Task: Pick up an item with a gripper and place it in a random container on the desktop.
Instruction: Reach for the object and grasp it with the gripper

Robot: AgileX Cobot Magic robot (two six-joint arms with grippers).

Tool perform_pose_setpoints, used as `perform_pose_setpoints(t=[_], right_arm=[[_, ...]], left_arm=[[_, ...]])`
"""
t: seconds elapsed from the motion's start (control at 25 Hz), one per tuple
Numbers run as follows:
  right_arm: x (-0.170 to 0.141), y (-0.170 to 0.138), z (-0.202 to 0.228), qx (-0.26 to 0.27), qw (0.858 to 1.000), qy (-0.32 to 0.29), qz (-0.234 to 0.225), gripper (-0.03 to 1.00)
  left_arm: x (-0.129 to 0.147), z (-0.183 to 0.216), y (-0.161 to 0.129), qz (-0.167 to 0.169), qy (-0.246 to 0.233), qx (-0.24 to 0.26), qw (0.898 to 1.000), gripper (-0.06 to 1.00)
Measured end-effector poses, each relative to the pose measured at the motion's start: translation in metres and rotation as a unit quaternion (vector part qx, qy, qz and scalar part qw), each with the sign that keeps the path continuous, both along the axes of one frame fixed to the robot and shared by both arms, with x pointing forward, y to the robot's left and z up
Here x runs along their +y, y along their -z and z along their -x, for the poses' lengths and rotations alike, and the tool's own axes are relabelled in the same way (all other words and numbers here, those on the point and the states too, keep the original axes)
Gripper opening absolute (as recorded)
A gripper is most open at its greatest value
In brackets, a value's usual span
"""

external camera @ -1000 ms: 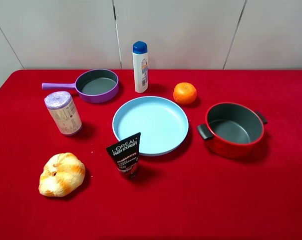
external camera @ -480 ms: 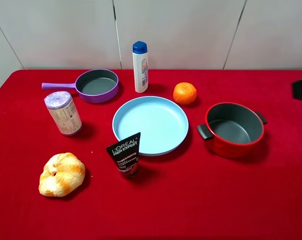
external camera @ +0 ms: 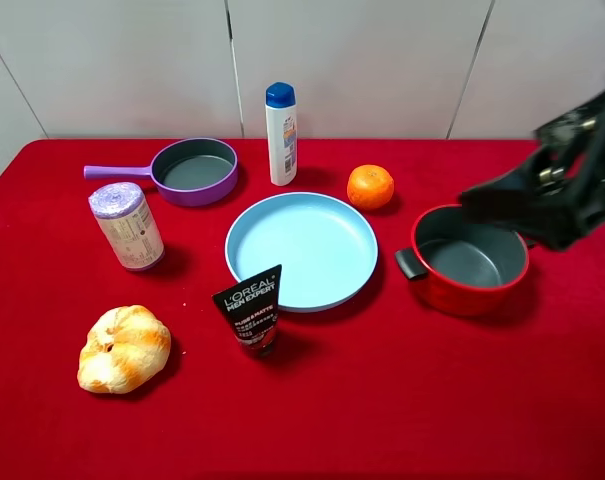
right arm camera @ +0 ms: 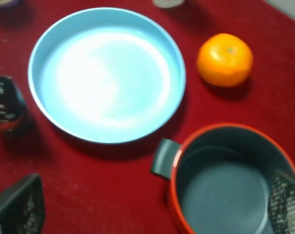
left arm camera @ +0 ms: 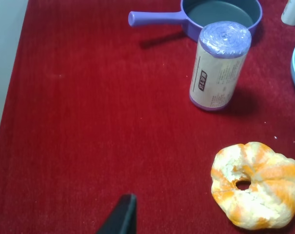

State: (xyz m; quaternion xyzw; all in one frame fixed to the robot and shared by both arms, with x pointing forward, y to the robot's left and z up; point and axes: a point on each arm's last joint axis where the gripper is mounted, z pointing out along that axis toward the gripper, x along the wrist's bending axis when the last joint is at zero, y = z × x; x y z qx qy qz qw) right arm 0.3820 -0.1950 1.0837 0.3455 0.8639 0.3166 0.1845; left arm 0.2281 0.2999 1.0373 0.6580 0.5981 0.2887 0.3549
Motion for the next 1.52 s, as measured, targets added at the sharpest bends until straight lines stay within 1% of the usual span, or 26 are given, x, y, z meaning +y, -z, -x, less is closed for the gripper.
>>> perform_pose_setpoints(t=[0.2, 0.32, 0.6, 0.8, 0.92, 1.2, 1.4, 1.52], right_arm=[[0.023, 0.014, -0.003, 0.009, 0.997, -0.068, 0.035, 0.69], [0.034, 0.021, -0.004, 0.017, 0.994, -0.098, 0.054, 0.69], [0.066, 0.016, -0.015, 0.014, 0.987, -0.146, 0.068, 0.69], [0.091, 0.014, -0.024, 0.014, 0.981, -0.175, 0.087, 0.69], [0.104, 0.016, -0.029, 0.031, 0.975, -0.189, 0.108, 0.69], [0.128, 0.023, -0.048, 0.089, 0.959, -0.209, 0.17, 0.69], [0.144, 0.025, -0.061, 0.107, 0.952, -0.216, 0.189, 0.69], [0.154, 0.029, -0.061, 0.105, 0.944, -0.235, 0.205, 0.69]], left_arm=[[0.0, 0.0, 0.0, 0.0, 0.0, 0.0, 1.0, 0.99], [0.0, 0.0, 0.0, 0.0, 0.0, 0.0, 1.0, 0.99], [0.0, 0.0, 0.0, 0.0, 0.0, 0.0, 1.0, 0.99], [0.0, 0.0, 0.0, 0.0, 0.0, 0.0, 1.0, 0.99], [0.0, 0.0, 0.0, 0.0, 0.0, 0.0, 1.0, 0.99], [0.0, 0.0, 0.0, 0.0, 0.0, 0.0, 1.0, 0.99], [0.0, 0.0, 0.0, 0.0, 0.0, 0.0, 1.0, 0.99], [0.0, 0.0, 0.0, 0.0, 0.0, 0.0, 1.0, 0.99]])
